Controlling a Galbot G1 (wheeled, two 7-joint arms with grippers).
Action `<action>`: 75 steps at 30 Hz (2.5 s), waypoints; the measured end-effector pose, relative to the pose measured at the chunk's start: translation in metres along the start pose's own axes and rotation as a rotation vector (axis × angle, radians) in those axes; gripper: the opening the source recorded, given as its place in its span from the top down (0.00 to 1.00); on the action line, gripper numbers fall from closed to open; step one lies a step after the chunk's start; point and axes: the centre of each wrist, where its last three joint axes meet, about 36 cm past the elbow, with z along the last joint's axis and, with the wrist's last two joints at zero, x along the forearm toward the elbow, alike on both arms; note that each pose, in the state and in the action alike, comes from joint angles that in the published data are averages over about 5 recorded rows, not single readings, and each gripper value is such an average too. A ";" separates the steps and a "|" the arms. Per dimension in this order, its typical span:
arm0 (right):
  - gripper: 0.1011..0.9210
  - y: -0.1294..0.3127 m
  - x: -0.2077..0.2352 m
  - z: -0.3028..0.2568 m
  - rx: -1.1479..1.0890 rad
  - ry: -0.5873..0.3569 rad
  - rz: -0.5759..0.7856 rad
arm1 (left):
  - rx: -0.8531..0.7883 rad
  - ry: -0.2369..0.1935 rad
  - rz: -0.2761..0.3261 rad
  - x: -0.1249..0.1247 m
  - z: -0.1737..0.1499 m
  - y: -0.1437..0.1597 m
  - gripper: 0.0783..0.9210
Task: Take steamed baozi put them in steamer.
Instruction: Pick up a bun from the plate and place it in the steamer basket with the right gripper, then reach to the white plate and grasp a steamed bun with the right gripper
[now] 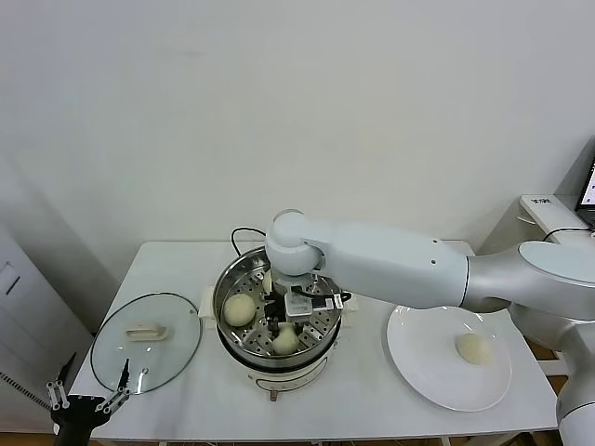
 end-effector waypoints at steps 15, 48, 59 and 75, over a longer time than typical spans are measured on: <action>0.12 0.043 0.059 0.041 -0.216 0.044 0.114 | -0.011 -0.002 0.004 -0.003 -0.003 -0.001 0.12; 0.12 0.482 -0.017 0.000 -1.637 0.039 0.053 | -0.042 -0.004 0.040 -0.020 -0.013 -0.017 0.12; 0.12 0.502 -0.073 -0.036 -1.708 -0.010 -0.003 | -0.056 0.000 0.049 -0.023 -0.014 -0.021 0.12; 0.41 0.501 -0.101 -0.052 -1.705 0.009 -0.005 | -0.058 0.003 0.054 -0.024 -0.011 -0.023 0.12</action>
